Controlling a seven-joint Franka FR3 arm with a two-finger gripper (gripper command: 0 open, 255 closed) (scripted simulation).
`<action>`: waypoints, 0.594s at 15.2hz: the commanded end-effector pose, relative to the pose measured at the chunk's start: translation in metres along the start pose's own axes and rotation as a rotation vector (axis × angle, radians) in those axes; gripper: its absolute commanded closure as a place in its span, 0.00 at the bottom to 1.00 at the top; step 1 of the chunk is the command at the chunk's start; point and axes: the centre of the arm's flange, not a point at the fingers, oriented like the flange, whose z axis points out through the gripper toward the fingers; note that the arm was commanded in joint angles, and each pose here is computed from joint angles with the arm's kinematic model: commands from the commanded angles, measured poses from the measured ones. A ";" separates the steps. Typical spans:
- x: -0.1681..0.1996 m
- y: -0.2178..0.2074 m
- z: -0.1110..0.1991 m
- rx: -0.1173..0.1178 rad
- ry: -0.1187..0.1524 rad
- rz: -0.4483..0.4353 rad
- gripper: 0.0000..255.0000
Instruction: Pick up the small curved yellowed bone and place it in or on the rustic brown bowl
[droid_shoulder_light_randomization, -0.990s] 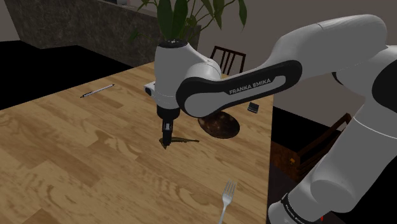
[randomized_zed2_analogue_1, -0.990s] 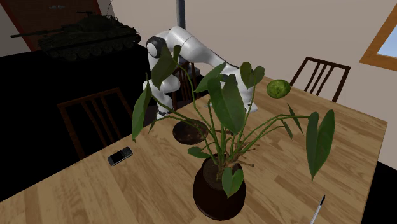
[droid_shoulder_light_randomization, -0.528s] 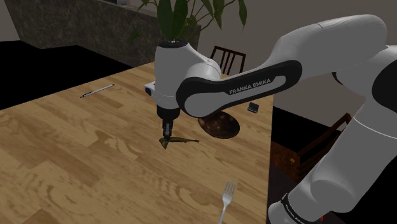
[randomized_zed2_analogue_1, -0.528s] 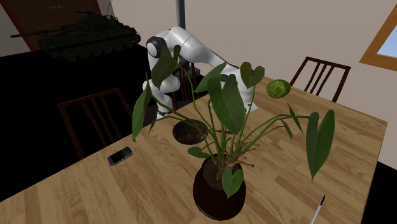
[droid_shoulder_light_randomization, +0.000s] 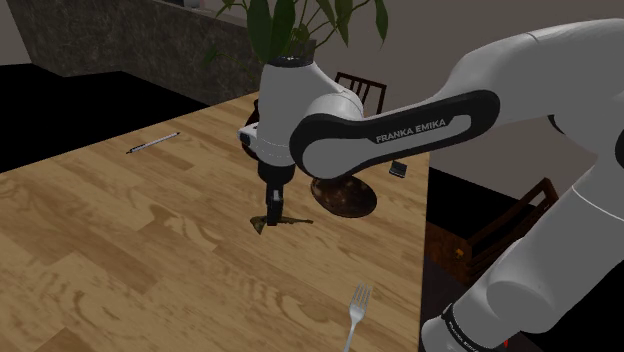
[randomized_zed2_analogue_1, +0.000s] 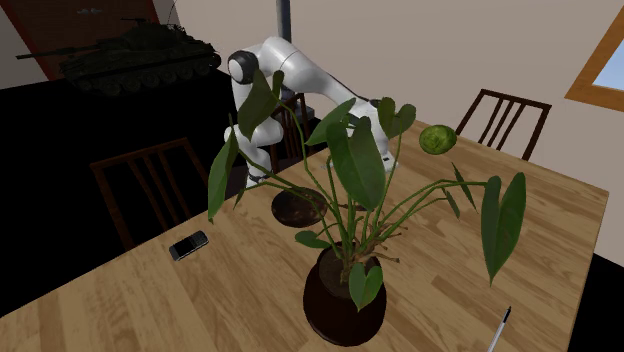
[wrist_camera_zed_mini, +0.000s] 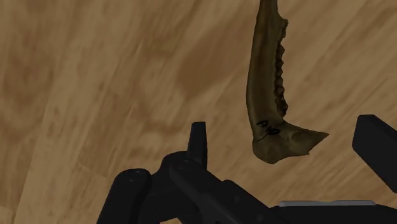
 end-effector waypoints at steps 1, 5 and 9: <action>-0.004 0.000 0.006 0.003 0.003 -0.006 0.00; -0.004 0.000 0.027 0.003 0.003 -0.006 0.00; -0.004 0.000 0.035 0.003 0.003 -0.006 0.00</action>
